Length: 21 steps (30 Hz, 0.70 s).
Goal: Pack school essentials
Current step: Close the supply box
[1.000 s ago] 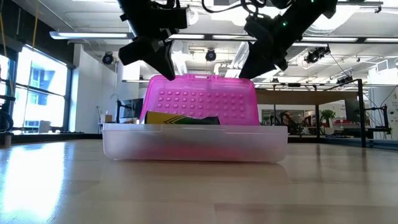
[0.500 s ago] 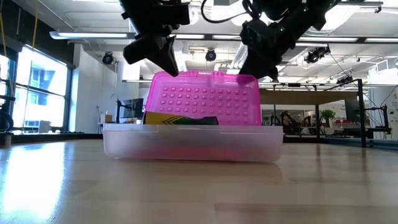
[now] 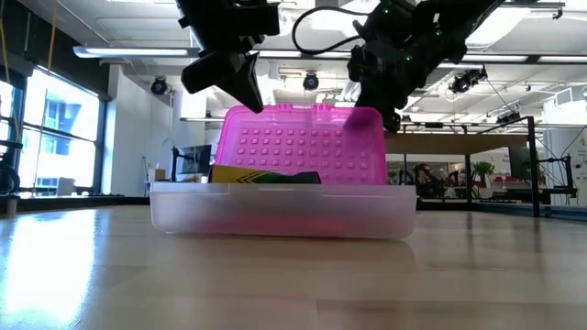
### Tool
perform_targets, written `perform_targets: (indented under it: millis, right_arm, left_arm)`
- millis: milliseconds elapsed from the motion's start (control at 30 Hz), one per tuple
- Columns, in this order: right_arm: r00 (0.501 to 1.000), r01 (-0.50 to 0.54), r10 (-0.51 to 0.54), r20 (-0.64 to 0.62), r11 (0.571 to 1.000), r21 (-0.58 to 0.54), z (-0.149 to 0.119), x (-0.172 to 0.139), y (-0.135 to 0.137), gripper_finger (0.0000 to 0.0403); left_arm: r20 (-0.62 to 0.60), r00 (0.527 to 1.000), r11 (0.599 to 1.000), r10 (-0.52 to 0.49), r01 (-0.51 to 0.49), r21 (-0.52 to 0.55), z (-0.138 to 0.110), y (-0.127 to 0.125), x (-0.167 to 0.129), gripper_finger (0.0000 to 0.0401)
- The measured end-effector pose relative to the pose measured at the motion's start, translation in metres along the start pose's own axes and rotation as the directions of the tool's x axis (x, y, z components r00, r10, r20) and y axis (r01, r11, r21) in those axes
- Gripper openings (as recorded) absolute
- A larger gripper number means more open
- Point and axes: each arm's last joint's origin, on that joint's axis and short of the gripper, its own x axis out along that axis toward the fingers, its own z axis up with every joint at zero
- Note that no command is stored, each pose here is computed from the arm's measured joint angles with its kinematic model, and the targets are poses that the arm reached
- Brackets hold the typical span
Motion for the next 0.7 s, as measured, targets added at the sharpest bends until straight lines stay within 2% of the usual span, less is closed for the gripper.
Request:
perform_targets:
  millis: [167, 300, 533, 700]
  right_arm:
    - [0.997, -0.072, 0.072, 0.010, 0.997, 0.002, 0.003, -0.001, -0.001, 0.0080]
    - [0.997, -0.076, 0.076, 0.010, 0.997, 0.004, 0.003, -0.001, -0.001, 0.0080]
    - [1.000, 0.002, -0.002, 0.005, 1.000, 0.017, 0.002, -0.002, -0.007, 0.0080]
    - [0.996, 0.075, -0.072, -0.058, 0.995, 0.059, -0.004, -0.004, -0.014, 0.0080]
  left_arm:
    - [0.000, 1.000, 1.000, 0.000, 0.000, 0.000, 0.000, 0.000, 0.000, 0.0014]
    - [0.000, 1.000, 1.000, 0.003, -0.003, -0.001, 0.000, 0.000, 0.000, 0.0014]
    - [0.001, 1.000, 1.000, 0.010, -0.010, -0.022, 0.001, -0.001, -0.001, 0.0014]
    - [0.004, 0.999, 0.999, 0.031, -0.031, -0.030, 0.001, -0.004, -0.004, 0.0014]
